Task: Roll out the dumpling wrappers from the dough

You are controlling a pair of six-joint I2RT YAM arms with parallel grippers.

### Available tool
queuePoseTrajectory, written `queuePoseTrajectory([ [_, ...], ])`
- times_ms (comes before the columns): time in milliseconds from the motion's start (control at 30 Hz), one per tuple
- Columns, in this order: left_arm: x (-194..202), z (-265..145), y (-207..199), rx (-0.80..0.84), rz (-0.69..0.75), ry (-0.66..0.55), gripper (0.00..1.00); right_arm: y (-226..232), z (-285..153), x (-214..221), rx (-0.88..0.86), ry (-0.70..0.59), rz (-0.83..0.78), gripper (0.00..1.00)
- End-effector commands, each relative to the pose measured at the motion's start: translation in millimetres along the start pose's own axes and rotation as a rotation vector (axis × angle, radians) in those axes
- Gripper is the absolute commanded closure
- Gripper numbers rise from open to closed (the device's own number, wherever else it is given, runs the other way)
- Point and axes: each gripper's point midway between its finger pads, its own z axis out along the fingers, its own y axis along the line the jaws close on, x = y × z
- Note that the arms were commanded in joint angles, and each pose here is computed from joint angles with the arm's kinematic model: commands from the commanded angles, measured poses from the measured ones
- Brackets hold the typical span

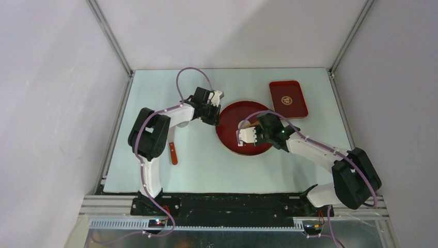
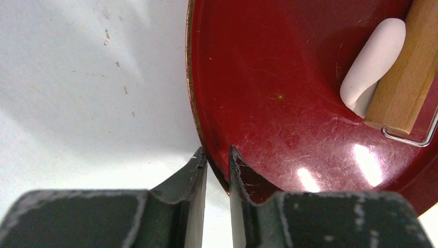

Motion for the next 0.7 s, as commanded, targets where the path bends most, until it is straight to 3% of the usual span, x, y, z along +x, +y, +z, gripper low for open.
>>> queuePoseTrajectory([
  [0, 1, 3, 8, -0.015, 0.002, 0.003, 0.77, 137, -16, 30, -0.524, 0.081, 0.054, 1.0],
  [667, 1, 3, 8, -0.016, 0.002, 0.004, 0.77, 143, -38, 31, -0.543, 0.084, 0.078, 1.0],
])
